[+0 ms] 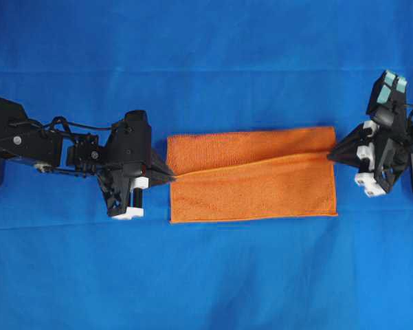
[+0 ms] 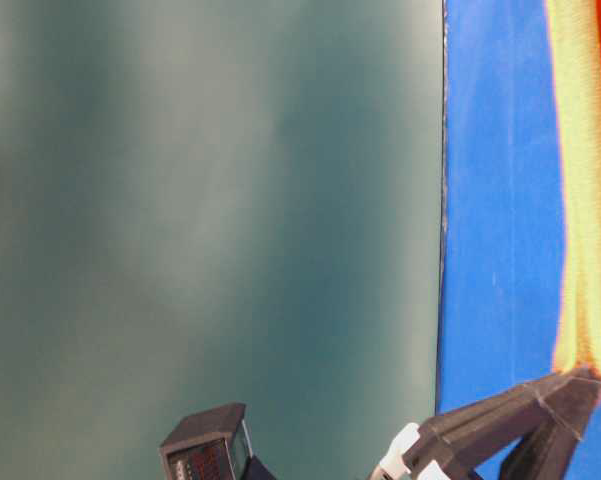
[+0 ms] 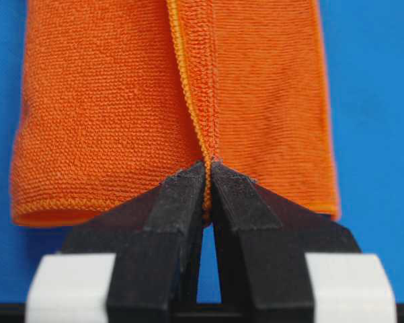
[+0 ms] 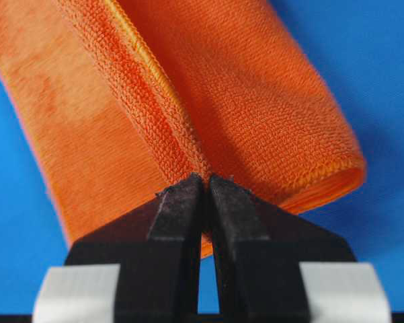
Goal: Fold the orange towel.
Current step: 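Pull both held corners toward the near edge, folding towel in half, then regrasp the folded towel's ends and lift it between both grippers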
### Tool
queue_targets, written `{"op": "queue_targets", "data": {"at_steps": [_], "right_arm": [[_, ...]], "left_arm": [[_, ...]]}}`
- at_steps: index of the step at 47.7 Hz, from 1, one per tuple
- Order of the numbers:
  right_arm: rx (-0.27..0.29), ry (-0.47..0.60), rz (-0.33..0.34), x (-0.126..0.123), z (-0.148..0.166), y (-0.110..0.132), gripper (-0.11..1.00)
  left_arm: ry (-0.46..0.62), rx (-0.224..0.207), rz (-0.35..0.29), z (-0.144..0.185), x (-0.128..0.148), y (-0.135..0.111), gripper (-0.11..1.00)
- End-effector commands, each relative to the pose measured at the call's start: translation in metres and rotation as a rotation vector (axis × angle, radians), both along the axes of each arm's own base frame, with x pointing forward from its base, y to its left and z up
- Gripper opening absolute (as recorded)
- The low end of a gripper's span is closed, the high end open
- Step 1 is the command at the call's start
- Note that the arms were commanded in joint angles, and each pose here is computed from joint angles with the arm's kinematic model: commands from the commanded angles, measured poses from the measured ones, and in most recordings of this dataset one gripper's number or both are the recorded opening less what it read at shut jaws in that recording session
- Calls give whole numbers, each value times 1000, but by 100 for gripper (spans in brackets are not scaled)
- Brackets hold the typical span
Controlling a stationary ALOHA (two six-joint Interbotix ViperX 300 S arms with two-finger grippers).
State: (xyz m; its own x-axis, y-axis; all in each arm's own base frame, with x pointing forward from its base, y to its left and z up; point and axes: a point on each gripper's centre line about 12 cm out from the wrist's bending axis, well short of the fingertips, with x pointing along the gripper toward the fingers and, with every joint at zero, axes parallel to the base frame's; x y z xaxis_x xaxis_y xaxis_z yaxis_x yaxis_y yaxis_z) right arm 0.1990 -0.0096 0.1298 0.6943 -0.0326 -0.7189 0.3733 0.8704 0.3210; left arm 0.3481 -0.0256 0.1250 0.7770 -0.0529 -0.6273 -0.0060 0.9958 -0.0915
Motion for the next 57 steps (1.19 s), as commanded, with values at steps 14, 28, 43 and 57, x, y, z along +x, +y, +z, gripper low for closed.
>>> {"op": "queue_targets", "data": {"at_steps": [14,28,43,57], "right_arm": [[63,43,34,4,-5,20,3],[103,72,64,10,-10,37,3],[162,111,46,16,-15,52,3],[172,107,49,29,-11,57,28]], "left_arm": [[6,-16,-25,-5,7,-14,1],[7,-13,-26,-5,8,-14,1],[18,-11,-24,-7,7,-13,1],[30,-7,-17,-7,6,-9,42]]}}
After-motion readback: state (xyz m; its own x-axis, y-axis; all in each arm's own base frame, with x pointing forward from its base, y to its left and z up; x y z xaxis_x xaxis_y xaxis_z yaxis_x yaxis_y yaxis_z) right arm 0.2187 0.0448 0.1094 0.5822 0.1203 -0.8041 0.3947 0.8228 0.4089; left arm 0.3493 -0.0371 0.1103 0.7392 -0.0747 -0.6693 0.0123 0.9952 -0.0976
